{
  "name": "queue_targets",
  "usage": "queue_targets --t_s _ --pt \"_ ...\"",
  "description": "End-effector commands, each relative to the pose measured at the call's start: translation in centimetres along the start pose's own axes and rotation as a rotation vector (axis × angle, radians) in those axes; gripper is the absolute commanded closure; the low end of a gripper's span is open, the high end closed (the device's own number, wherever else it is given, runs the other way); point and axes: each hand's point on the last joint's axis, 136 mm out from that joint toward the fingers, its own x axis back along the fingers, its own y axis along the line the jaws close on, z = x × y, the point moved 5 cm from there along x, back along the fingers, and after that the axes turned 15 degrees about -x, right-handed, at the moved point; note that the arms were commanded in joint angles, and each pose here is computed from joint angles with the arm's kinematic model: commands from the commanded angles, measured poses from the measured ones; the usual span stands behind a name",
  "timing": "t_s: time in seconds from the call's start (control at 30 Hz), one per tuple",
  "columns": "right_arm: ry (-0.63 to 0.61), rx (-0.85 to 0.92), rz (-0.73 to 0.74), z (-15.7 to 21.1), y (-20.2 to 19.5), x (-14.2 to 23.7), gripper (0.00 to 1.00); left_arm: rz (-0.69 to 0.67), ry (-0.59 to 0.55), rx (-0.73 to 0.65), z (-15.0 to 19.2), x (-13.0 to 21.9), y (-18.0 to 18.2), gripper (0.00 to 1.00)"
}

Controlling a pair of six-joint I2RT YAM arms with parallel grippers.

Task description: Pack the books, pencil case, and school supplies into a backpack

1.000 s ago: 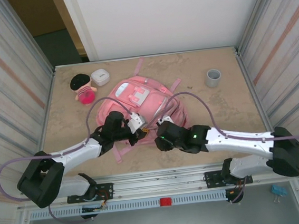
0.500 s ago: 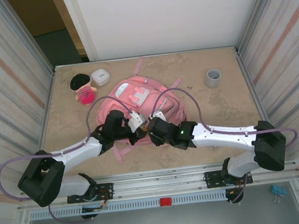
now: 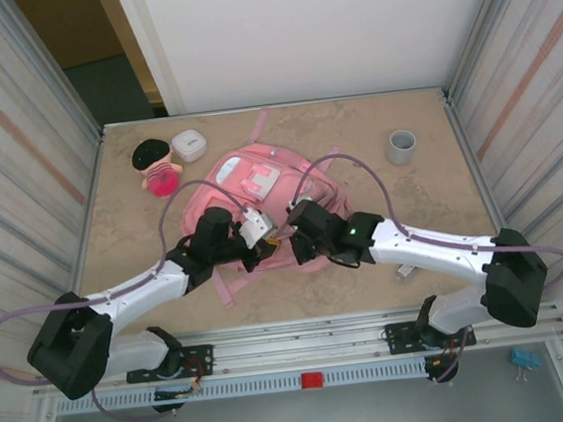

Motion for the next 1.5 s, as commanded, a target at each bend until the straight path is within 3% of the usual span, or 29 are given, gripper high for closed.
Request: queue_targets --t_s 0.0,0.37,0.6,0.77,0.83,0.9,0.97,1.07,1.17,1.27,1.47 --pt "-0.034 -0.006 0.175 -2.1 -5.1 1.6 1.0 0.008 0.128 0.052 2.6 1.0 -0.8 1.0" --pt "0.123 -0.009 -0.094 -2.8 -3.5 2.8 1.0 0.019 0.126 0.041 2.4 1.2 -1.0 1.0" --pt "0.093 0.023 0.173 -3.7 -6.7 3.4 1.0 0.019 0.13 0.051 2.4 1.3 -1.0 1.0" --pt "0.099 0.001 0.151 -4.1 -7.8 3.1 1.0 0.01 0.119 0.058 2.3 1.8 -1.2 1.0" --pt "0.12 0.001 0.112 -3.8 -7.4 2.7 1.0 -0.003 0.115 0.08 2.0 2.2 -1.1 0.92" --pt "0.141 -0.001 0.052 -3.2 -6.5 2.5 1.0 -0.026 0.095 0.133 1.1 3.1 -0.9 0.74" --pt "0.138 -0.005 0.003 -2.7 -5.6 2.4 1.0 -0.064 0.049 0.202 -0.4 4.4 -0.6 0.5" --pt "0.129 -0.014 -0.017 -2.4 -5.1 2.4 1.0 -0.155 -0.006 0.399 -1.3 6.0 0.1 0.29" --pt "0.136 -0.014 0.01 -1.9 -5.1 2.2 1.0 -0.298 0.028 0.649 0.3 7.4 0.8 0.23" --pt "0.144 -0.004 0.026 -1.2 -4.8 2.1 1.0 -0.436 0.112 0.819 3.0 8.6 0.9 0.23" --pt "0.157 0.009 0.022 -0.2 -4.1 1.8 1.0 -0.439 0.105 1.048 7.4 7.9 0.7 0.24"
